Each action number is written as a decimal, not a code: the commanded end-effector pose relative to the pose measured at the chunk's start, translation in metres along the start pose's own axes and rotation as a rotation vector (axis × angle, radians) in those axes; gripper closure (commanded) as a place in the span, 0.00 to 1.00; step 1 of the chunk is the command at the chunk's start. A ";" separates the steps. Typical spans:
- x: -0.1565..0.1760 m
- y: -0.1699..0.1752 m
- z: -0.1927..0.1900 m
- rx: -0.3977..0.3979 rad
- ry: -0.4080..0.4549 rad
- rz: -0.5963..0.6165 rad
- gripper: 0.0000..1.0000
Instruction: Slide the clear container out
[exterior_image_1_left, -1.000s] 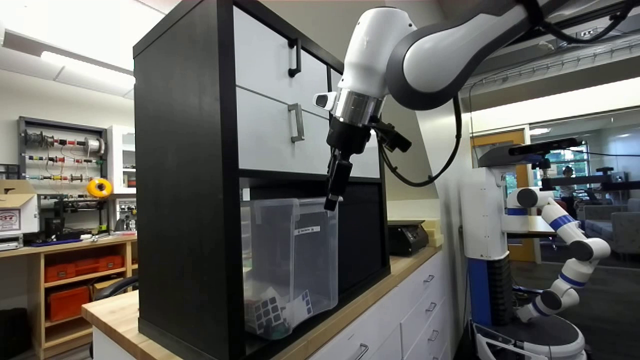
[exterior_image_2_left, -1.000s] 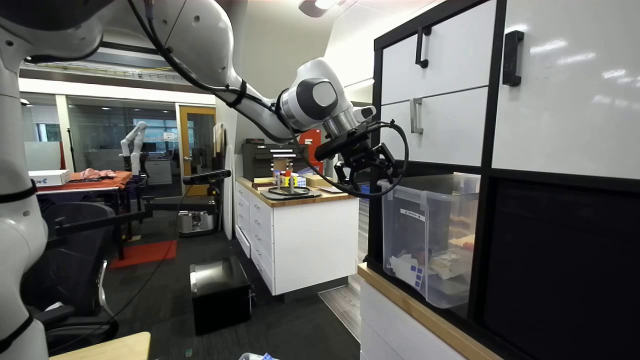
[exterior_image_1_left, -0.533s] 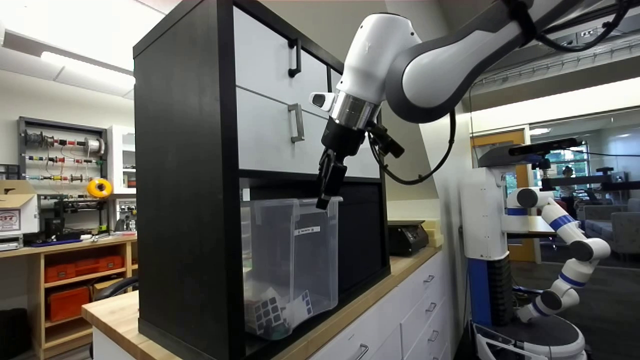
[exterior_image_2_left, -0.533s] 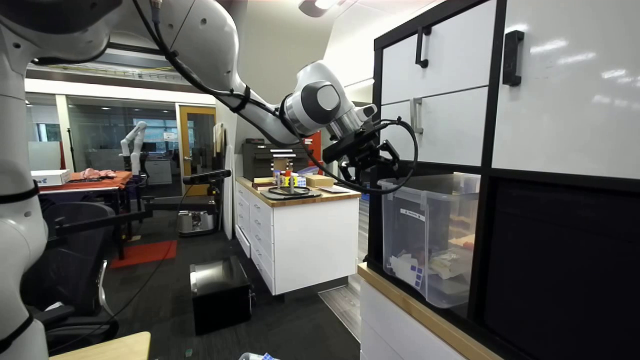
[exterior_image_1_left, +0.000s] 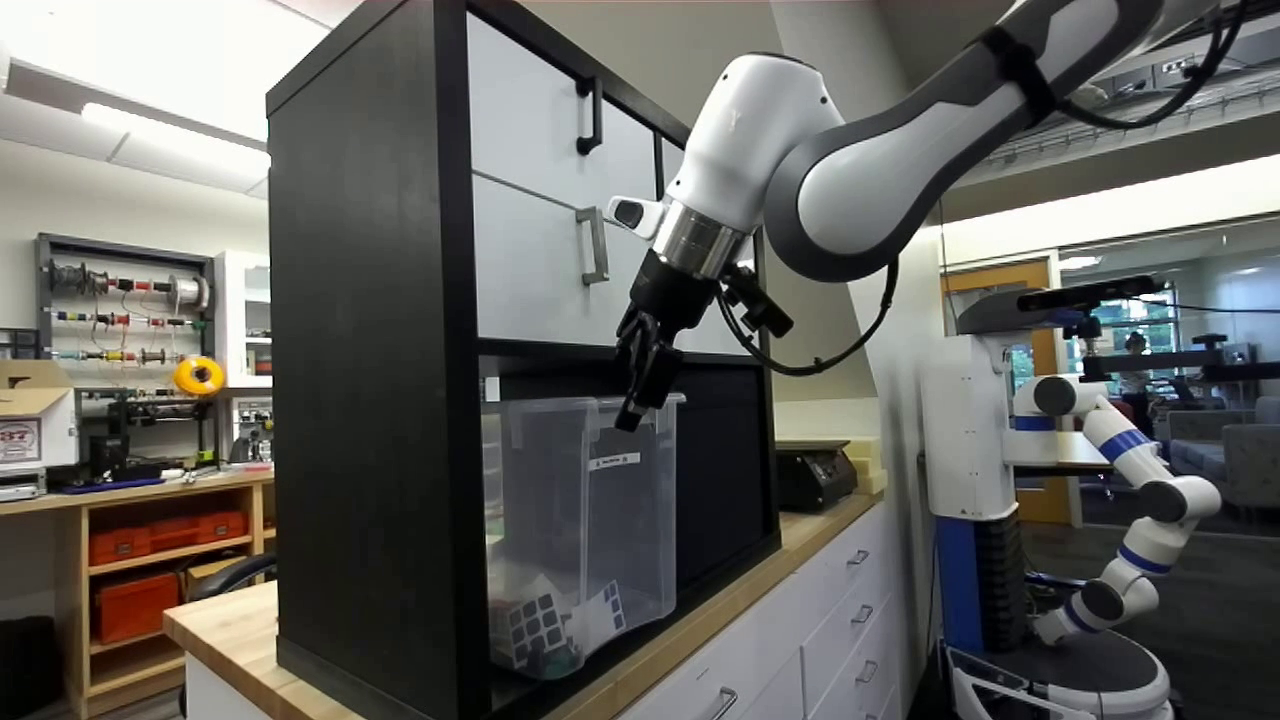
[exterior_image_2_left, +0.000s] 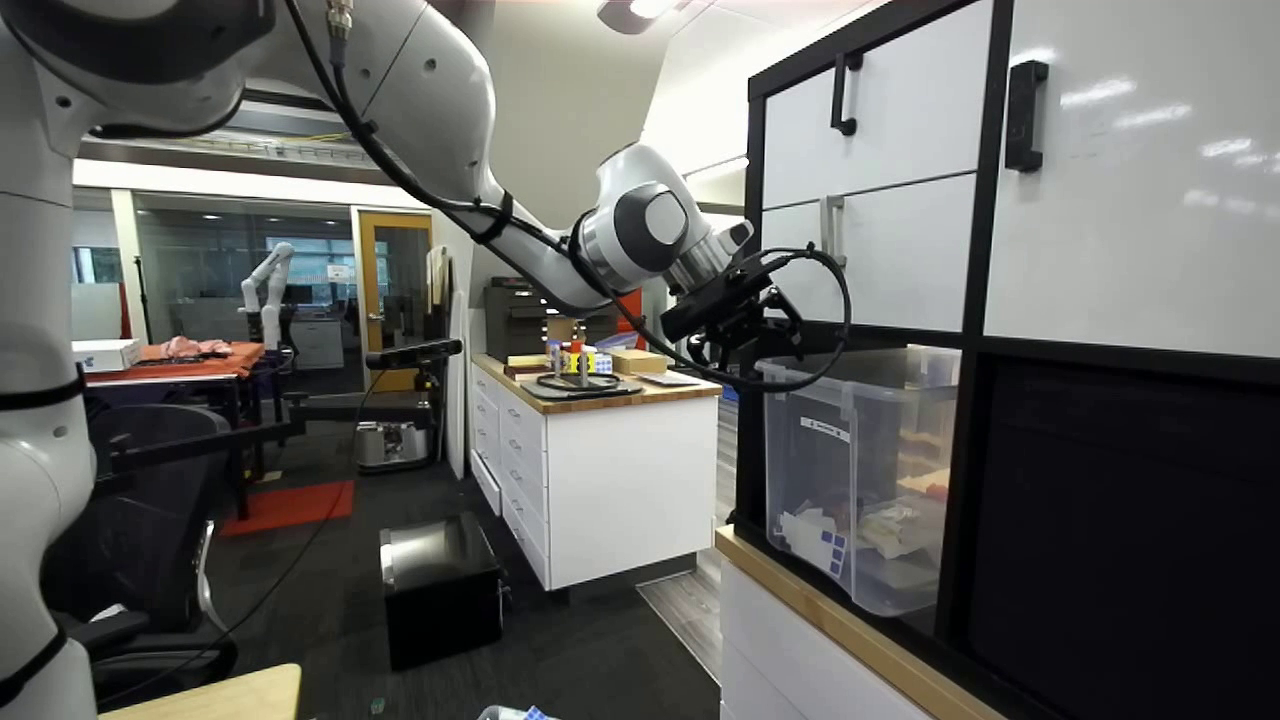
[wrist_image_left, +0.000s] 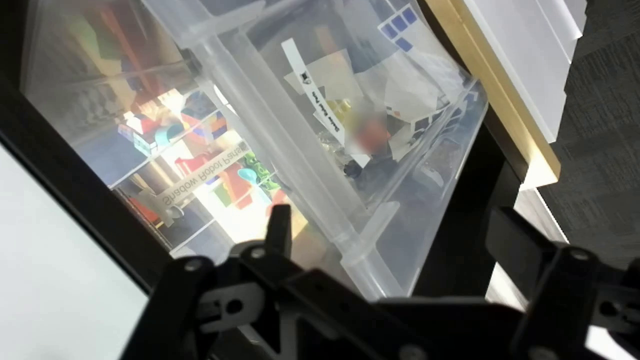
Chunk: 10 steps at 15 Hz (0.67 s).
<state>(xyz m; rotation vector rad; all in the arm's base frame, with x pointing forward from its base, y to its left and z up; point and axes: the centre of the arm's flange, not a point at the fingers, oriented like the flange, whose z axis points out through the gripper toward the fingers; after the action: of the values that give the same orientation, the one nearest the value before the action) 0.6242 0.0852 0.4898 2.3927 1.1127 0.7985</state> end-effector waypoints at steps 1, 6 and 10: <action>0.006 0.007 0.007 -0.024 0.032 -0.062 0.00; 0.017 0.007 0.013 -0.028 0.039 -0.118 0.00; 0.030 0.011 0.019 -0.034 0.045 -0.150 0.00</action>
<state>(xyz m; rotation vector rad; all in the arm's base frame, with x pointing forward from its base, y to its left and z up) 0.6418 0.0962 0.4872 2.2977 1.2329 0.8074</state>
